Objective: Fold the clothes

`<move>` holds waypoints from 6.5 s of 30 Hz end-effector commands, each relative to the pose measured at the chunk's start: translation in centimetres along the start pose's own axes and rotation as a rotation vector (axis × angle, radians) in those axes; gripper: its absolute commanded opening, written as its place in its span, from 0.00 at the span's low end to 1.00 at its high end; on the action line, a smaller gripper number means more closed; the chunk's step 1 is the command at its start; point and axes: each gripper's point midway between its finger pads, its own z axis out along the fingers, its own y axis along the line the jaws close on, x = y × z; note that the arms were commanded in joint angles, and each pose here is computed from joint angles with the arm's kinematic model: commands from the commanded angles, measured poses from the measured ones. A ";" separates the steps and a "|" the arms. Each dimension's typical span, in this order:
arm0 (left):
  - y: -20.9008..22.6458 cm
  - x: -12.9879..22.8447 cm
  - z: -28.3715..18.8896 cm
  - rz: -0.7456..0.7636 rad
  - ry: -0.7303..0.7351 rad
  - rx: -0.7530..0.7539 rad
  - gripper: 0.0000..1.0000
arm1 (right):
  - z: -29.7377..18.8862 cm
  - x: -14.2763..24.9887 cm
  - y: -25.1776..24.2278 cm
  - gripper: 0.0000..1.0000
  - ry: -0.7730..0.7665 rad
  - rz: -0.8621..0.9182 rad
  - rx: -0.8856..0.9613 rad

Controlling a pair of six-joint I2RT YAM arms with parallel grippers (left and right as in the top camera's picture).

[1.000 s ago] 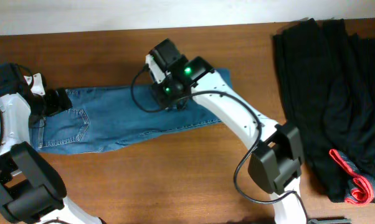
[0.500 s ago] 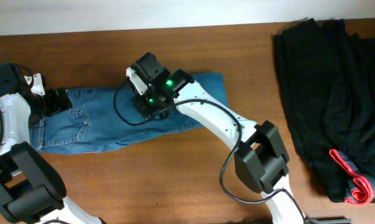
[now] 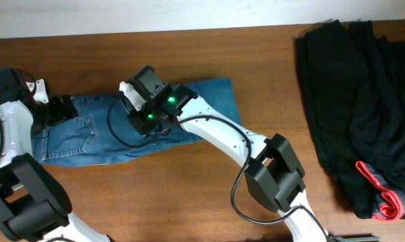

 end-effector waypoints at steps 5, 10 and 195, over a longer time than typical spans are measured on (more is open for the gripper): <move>0.2 -0.2 -0.4 -0.016 -0.012 -0.006 0.99 | -0.6 -3.4 2.9 0.04 -0.118 0.024 -0.108; 0.2 -0.2 -0.4 -0.016 -0.012 -0.006 0.99 | -0.6 -3.9 3.0 0.04 -0.140 0.039 -0.113; 9.7 -7.6 -9.9 -0.210 -0.200 0.019 0.00 | -22.8 12.3 -30.1 0.49 0.111 0.501 0.335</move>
